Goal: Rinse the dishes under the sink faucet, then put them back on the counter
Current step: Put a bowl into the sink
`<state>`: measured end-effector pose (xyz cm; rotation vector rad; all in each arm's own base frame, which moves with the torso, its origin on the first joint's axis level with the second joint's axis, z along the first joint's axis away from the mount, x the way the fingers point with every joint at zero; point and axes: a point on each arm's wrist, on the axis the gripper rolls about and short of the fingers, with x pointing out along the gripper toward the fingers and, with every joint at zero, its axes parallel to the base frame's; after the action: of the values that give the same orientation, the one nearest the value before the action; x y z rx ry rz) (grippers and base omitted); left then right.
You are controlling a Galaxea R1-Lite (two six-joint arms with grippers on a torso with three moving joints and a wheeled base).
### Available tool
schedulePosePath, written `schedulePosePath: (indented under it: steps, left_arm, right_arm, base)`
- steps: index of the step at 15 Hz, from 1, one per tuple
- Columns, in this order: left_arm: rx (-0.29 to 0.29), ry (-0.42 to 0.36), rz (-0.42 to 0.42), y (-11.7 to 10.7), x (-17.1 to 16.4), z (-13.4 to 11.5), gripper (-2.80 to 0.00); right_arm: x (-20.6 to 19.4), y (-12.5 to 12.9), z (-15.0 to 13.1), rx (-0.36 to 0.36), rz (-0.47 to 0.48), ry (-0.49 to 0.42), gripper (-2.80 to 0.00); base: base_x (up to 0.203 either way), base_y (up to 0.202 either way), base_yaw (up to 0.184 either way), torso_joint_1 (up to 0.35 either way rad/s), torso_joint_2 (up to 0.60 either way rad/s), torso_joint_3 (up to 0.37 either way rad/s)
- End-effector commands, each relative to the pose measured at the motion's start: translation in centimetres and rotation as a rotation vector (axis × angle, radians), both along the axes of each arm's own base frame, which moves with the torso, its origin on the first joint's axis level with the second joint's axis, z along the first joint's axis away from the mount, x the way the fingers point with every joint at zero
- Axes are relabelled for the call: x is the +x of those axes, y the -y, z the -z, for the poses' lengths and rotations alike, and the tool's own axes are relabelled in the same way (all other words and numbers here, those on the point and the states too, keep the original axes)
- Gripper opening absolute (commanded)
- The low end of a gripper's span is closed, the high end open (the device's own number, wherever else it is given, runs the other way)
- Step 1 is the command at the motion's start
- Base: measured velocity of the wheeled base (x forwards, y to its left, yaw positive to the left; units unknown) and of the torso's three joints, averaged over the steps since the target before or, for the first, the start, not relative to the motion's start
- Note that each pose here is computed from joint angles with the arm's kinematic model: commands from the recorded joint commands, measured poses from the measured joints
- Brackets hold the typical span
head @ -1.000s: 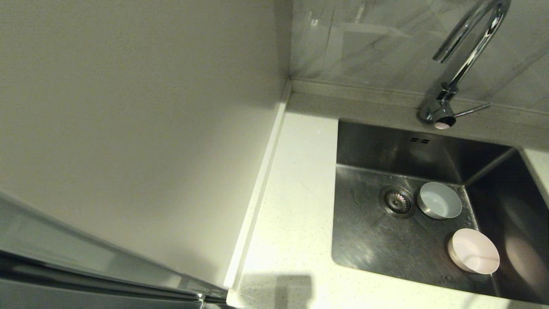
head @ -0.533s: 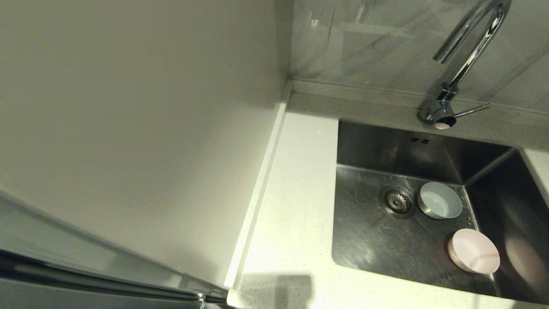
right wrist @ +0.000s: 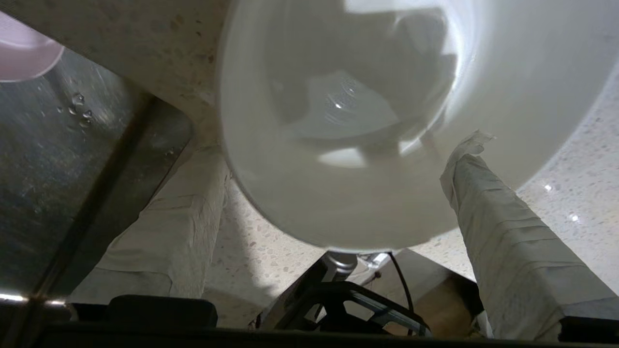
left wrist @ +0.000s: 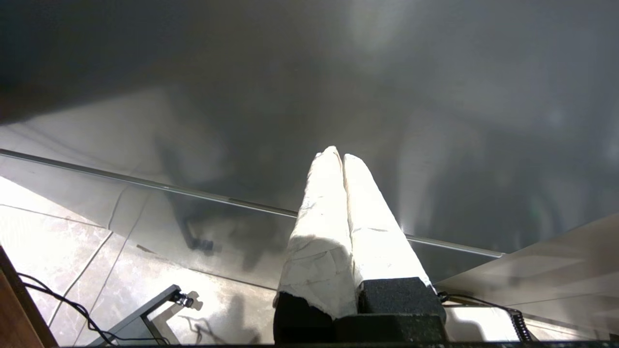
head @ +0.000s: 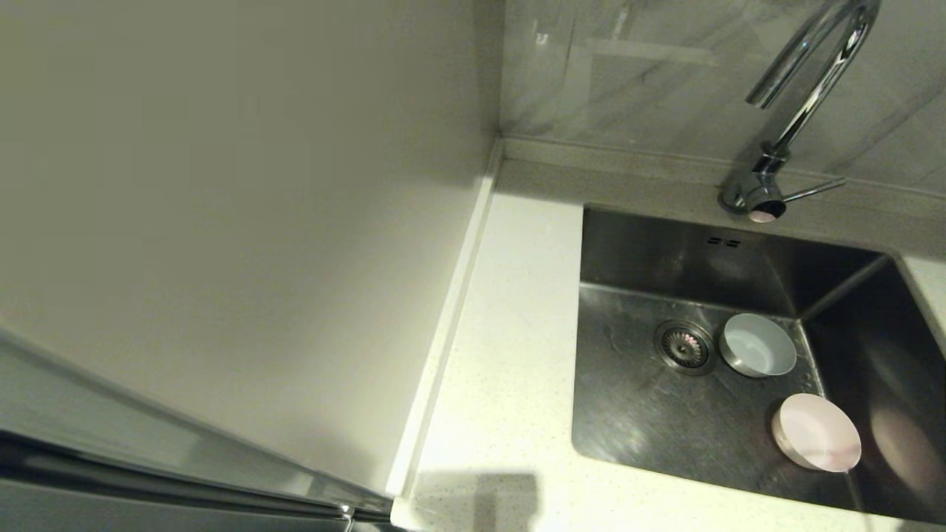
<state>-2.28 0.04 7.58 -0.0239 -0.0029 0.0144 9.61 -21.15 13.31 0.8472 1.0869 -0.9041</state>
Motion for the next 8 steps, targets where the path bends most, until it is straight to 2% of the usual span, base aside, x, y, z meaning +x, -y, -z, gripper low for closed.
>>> schedulePosePath:
  steps: [1, 4, 5, 8]
  left_arm:
    - [-0.001, 0.003, 0.0, 0.0, -0.02, 0.0, -2.8]
    - [0.0, 0.003, -0.001, 0.0, -0.02, 0.0, -2.8]
    - [-0.001, 0.003, -0.001, 0.0, -0.02, 0.0, -2.8]
    - [-0.001, 0.003, -0.002, 0.0, -0.02, 0.0, -2.8]
  right_arm:
    - [0.18, 0.36, 0.95, 0.041, -0.003, -0.017, 0.0]
    - [0.27, 0.58, 1.3, 0.052, -0.007, -0.023, 0.0]
    - [0.31, 0.66, 1.4, 0.055, -0.008, -0.025, -2.8]
    - [0.43, 0.95, 1.5, 0.026, -0.01, -0.015, -2.8]
  base:
    - [0.0, 0.0, 0.0, 0.0, 0.0, 0.0]
    - [0.0, 0.0, 0.0, 0.0, 0.0, 0.0]
    - [0.0, 0.0, 0.0, 0.0, 0.0, 0.0]
    - [0.0, 0.0, 0.0, 0.0, 0.0, 0.0]
